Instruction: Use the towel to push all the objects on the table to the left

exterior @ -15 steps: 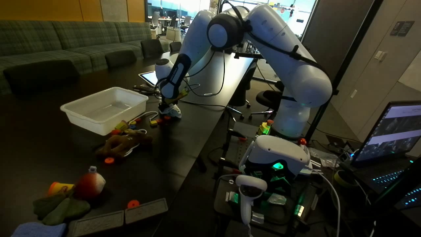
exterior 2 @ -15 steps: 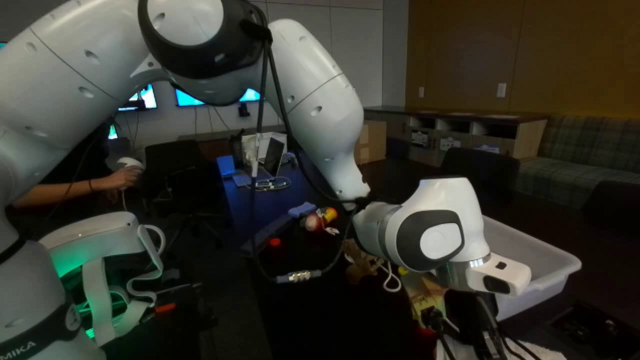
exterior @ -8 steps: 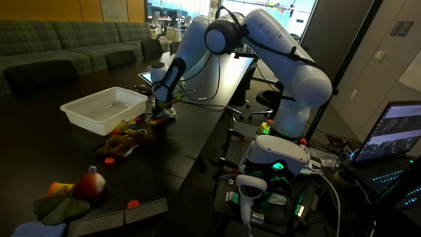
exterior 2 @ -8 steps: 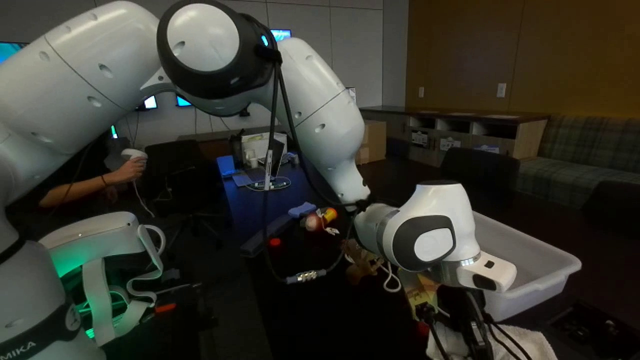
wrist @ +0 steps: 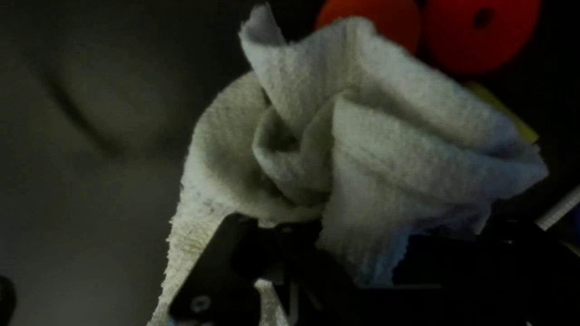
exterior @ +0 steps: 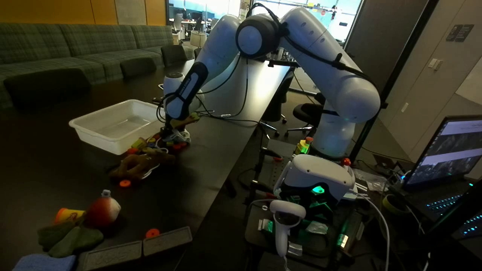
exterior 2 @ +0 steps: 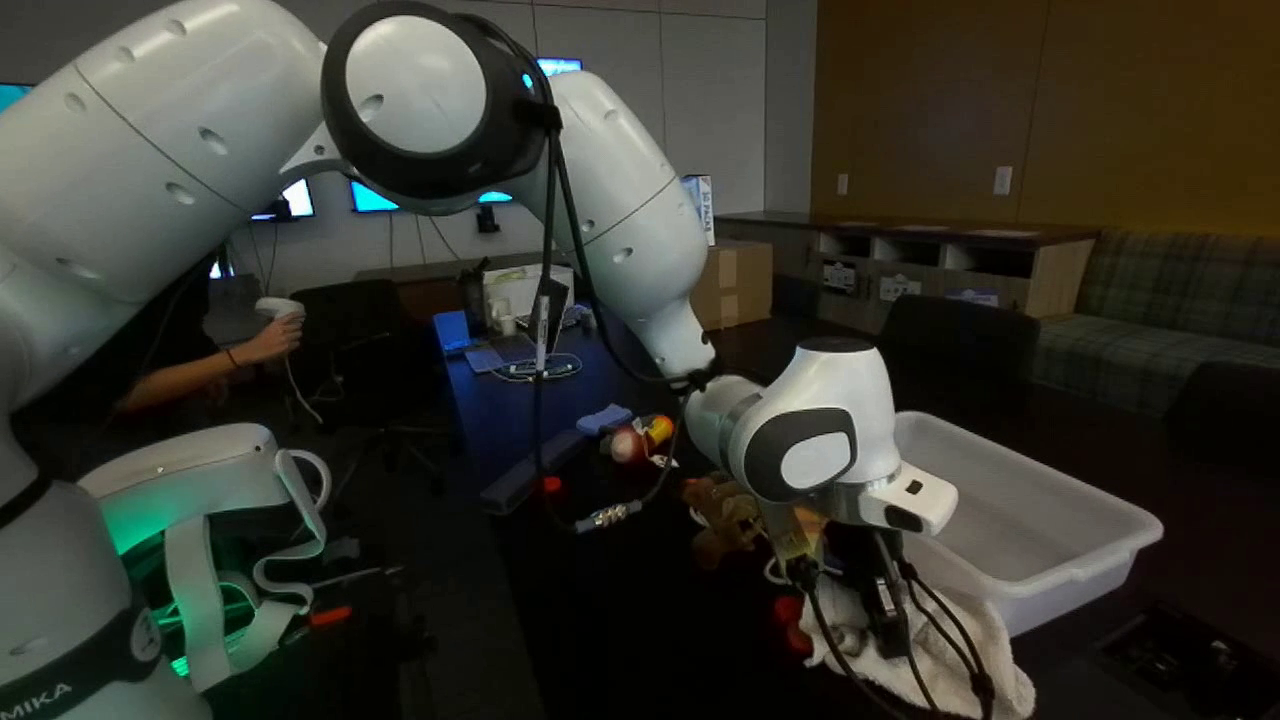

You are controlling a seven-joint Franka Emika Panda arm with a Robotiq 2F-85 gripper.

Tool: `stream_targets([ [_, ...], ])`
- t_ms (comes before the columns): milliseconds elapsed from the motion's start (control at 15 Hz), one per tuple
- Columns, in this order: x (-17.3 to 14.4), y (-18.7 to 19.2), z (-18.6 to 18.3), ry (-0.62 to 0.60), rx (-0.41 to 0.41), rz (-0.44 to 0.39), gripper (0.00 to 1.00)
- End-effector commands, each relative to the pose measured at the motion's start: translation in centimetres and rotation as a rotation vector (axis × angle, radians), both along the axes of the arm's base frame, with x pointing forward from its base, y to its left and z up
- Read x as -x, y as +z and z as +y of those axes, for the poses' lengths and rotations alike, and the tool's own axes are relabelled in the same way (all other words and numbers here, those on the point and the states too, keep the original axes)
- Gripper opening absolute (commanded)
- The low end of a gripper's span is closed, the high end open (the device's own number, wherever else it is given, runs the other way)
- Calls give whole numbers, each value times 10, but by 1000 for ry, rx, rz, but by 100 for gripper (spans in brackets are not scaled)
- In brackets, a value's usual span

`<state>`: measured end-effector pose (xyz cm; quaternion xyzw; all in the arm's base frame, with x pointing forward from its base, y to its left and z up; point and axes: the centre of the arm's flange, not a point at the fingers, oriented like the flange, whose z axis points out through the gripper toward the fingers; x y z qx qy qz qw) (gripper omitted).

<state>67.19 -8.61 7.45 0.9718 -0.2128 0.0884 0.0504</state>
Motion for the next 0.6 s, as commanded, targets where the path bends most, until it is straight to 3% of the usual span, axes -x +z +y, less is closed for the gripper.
stream_targets([
  [0,13,-5,38,60,-85,-9,3],
  [533,29,-4,161,187,-196,4,3],
])
